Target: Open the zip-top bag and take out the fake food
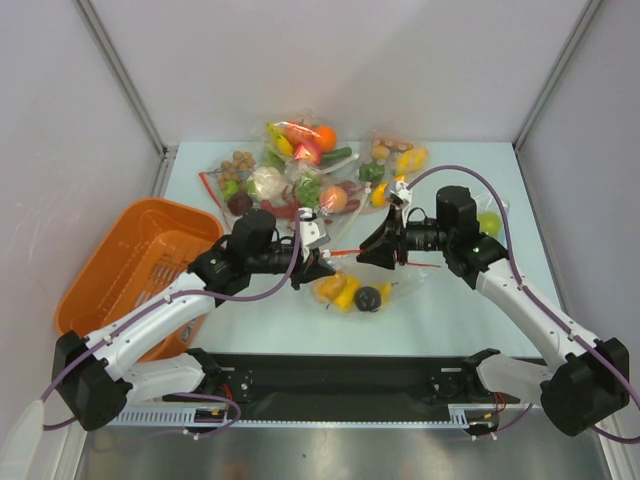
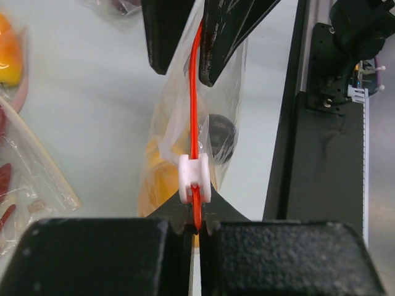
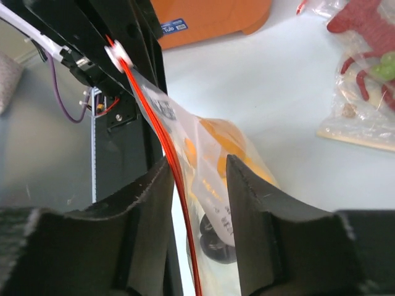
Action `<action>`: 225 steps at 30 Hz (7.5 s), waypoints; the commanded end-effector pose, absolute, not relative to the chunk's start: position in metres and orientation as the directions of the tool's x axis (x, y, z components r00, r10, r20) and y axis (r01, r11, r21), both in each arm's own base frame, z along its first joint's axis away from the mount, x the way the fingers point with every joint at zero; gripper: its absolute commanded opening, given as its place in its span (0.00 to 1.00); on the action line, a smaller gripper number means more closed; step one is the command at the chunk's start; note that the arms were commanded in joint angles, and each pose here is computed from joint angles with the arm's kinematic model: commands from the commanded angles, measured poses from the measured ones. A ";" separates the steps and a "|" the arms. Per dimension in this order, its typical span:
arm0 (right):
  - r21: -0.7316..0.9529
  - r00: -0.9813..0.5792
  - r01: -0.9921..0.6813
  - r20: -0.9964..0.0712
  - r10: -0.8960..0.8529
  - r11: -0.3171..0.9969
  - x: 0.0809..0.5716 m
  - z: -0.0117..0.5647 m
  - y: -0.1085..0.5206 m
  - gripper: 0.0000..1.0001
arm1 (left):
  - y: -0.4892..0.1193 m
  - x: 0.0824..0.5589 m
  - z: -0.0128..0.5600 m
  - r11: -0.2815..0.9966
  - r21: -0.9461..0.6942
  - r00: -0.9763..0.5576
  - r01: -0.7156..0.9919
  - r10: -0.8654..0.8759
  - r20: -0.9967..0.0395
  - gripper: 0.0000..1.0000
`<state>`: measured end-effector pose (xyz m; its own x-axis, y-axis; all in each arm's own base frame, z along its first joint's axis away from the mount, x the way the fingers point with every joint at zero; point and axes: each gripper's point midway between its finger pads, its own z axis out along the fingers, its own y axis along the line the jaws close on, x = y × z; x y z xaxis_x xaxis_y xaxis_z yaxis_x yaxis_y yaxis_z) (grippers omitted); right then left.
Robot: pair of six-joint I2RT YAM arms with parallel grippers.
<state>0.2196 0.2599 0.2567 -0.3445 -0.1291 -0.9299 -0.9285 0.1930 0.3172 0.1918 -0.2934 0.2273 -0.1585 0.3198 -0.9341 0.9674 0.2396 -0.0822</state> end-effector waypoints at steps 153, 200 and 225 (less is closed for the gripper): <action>0.099 -0.159 -0.902 -0.981 -0.111 0.420 0.257 0.334 0.266 0.50 | -0.211 0.288 0.254 0.659 0.016 -0.196 0.752 0.246 -0.949 0.00; 0.090 -0.324 -0.756 -0.913 -0.250 0.648 0.296 0.278 0.289 0.00 | -0.215 0.284 0.267 0.692 0.036 -0.179 0.721 0.237 -0.955 0.73; 0.104 -0.365 -0.672 -0.908 -0.206 0.733 0.288 0.283 0.277 0.00 | -0.282 0.271 0.282 0.681 -0.506 -0.477 0.529 -0.255 -0.841 0.76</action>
